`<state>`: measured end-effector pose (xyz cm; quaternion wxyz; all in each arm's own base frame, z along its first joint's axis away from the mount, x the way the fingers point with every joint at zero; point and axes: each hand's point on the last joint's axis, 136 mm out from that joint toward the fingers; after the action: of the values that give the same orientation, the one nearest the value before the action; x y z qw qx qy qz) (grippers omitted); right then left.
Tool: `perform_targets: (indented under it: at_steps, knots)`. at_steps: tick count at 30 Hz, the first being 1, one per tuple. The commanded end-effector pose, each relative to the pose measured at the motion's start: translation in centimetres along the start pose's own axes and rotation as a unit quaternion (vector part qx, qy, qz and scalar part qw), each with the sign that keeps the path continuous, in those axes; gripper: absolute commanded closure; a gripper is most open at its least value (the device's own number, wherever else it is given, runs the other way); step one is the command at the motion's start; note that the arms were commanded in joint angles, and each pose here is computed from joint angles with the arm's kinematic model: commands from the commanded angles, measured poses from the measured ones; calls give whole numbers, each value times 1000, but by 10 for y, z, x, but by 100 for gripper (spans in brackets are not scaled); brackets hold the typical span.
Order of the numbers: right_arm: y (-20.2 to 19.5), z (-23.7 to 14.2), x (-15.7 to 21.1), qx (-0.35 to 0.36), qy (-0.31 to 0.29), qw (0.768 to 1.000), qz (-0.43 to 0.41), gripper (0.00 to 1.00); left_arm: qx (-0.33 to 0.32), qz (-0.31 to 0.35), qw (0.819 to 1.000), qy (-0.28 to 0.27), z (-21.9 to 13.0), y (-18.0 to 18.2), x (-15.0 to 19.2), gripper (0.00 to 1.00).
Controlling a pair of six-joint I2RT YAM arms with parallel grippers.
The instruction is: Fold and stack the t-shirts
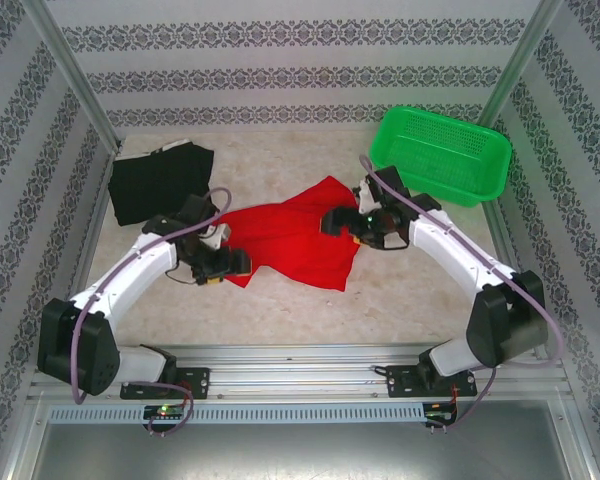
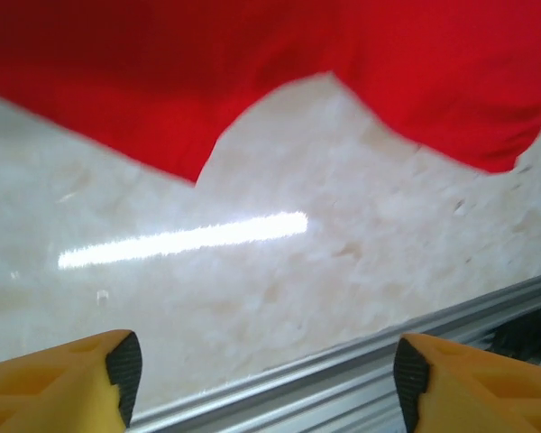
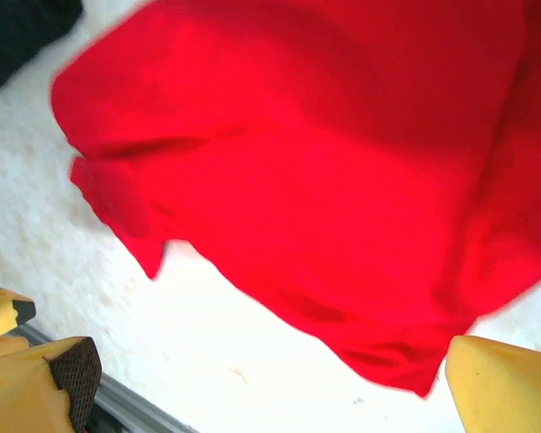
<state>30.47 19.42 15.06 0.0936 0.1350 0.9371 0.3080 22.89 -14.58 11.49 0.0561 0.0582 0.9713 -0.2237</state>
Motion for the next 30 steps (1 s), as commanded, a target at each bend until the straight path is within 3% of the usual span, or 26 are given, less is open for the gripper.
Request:
perform_targets:
  at_steps: [1,13,16,18,19,20,25,30]
  knots:
    - [-29,7,25,30,32,999,6,2,-28,-6,1000,10,21,4,-2,28]
    - [-81,27,72,94,69,993,33,5,-112,44,993,13,78,40,-37,47]
    - [-84,34,78,98,73,992,27,7,-102,47,994,13,93,40,-45,65]
    - [-84,40,84,105,80,991,16,8,-89,46,995,16,98,37,-46,86]
    - [-86,43,86,110,83,990,13,9,-87,46,995,16,95,35,-47,97]
    - [-86,47,88,113,86,990,10,12,-85,47,995,10,90,32,-48,100]
    - [-82,70,88,115,91,989,1,24,-87,61,994,-34,45,17,-57,100]
    - [-88,97,75,147,87,985,10,46,-78,52,990,-101,-15,3,-80,100]
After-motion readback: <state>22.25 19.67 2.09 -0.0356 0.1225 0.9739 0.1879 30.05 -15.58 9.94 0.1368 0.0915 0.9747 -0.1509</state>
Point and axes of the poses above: each hand's point on the last joint's axis, 136 mm out from that joint toward the fingers, its own z axis out along the fingers, its own y axis along the line the jaws close on, x = y × z, and after that the axes turned 13 degrees about z, right-handed
